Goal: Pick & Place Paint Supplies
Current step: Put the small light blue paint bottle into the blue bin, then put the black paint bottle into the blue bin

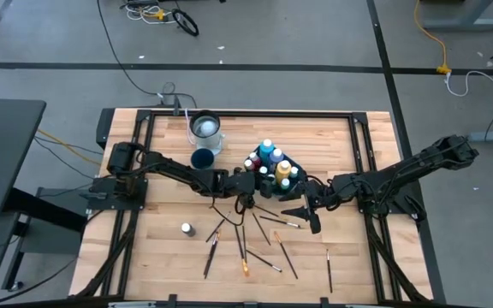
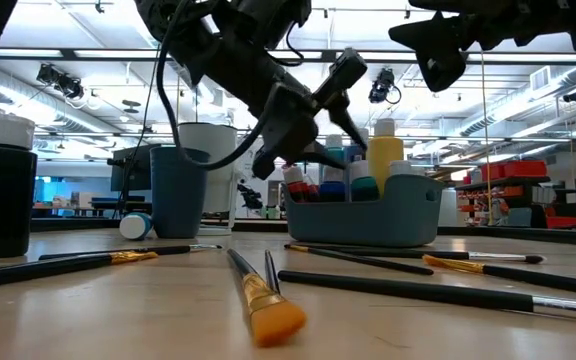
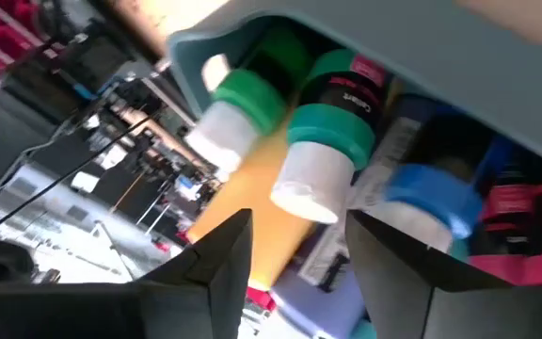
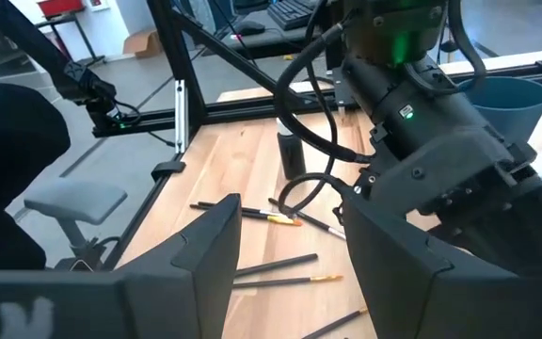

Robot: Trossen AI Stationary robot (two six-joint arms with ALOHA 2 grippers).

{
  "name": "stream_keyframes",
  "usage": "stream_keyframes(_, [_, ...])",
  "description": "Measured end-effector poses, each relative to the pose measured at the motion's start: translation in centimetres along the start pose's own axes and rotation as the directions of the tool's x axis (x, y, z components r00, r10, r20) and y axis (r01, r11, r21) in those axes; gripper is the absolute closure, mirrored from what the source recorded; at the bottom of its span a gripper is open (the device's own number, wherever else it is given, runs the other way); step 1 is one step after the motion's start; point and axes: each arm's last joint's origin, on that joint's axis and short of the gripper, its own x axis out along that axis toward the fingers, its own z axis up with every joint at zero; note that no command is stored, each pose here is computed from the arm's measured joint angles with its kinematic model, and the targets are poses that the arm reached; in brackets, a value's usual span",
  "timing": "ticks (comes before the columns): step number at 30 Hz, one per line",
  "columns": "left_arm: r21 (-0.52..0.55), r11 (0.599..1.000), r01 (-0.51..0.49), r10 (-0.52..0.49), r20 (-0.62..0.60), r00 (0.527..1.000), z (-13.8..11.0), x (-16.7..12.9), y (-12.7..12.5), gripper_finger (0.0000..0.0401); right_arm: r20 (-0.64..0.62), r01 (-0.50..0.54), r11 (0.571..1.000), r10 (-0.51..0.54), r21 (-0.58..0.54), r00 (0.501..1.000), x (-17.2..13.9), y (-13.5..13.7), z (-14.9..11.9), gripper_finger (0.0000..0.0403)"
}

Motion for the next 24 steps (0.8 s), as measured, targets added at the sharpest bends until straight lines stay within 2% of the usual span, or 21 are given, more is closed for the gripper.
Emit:
stream_keyframes(4, [-0.106, 0.991, -0.079, 0.083, 0.038, 0.996, -0.1, 0.0, 0.5, 0.0203, 0.001, 0.000, 1.000, 0.000, -0.005, 1.000, 0.0, 0.0, 0.0, 0.0213])
stream_keyframes(7, [-0.234, 0.961, -0.150, 0.169, 0.064, 0.984, -0.2, -0.1, 1.2, 0.0199, 0.001, 0.000, 1.000, 0.000, -0.006, 1.000, 0.0, 0.0, 0.0, 0.0213])
stream_keyframes(10, [-0.325, 0.926, -0.192, 0.207, 0.010, 0.978, -0.4, -0.4, 1.8, 0.0198, 0.000, 0.000, 1.000, 0.000, -0.006, 1.000, 0.0, 0.0, 0.0, 0.0213])
stream_keyframes(13, [-0.423, 0.882, -0.208, 0.189, -0.085, 0.978, -0.6, -0.5, 2.1, 0.0198, -0.001, 0.000, 1.000, 0.000, -0.006, 1.000, 0.0, 0.0, 0.0, 0.0213])
stream_keyframes(17, [-0.587, 0.783, -0.206, 0.083, -0.230, 0.970, -0.6, -0.9, 2.2, 0.0198, -0.002, -0.001, 1.000, 0.001, -0.004, 1.000, 0.0, 0.0, 0.0, 0.0213])
stream_keyframes(18, [-0.629, 0.747, -0.214, 0.053, -0.265, 0.963, -0.6, -1.0, 2.2, 0.0198, -0.003, 0.000, 1.000, 0.000, -0.004, 1.000, 0.0, 0.0, 0.0, 0.0213])
stream_keyframes(19, [-0.672, 0.704, -0.229, 0.028, -0.297, 0.955, -0.5, -1.1, 2.2, 0.0198, -0.003, 0.000, 1.000, 0.000, -0.004, 1.000, 0.0, 0.0, 0.0, 0.0213])
stream_keyframes(21, [-0.769, 0.581, -0.268, -0.002, -0.331, 0.944, -0.5, -1.5, 2.3, 0.0198, -0.005, 0.000, 1.000, 0.000, -0.004, 1.000, 0.0, 0.0, 0.0, 0.0213])
stream_keyframes(23, [-0.845, 0.451, -0.288, 0.000, -0.323, 0.947, -0.5, -2.1, 2.7, 0.0198, -0.005, 0.000, 1.000, 0.000, -0.004, 1.000, 0.0, 0.0, -0.1, 0.0213])
stream_keyframes(24, [-0.868, 0.407, -0.285, 0.008, -0.308, 0.951, -0.6, -2.6, 3.0, 0.0198, -0.006, 0.000, 1.000, 0.000, -0.004, 1.000, 0.0, 0.0, -0.1, 0.0213])
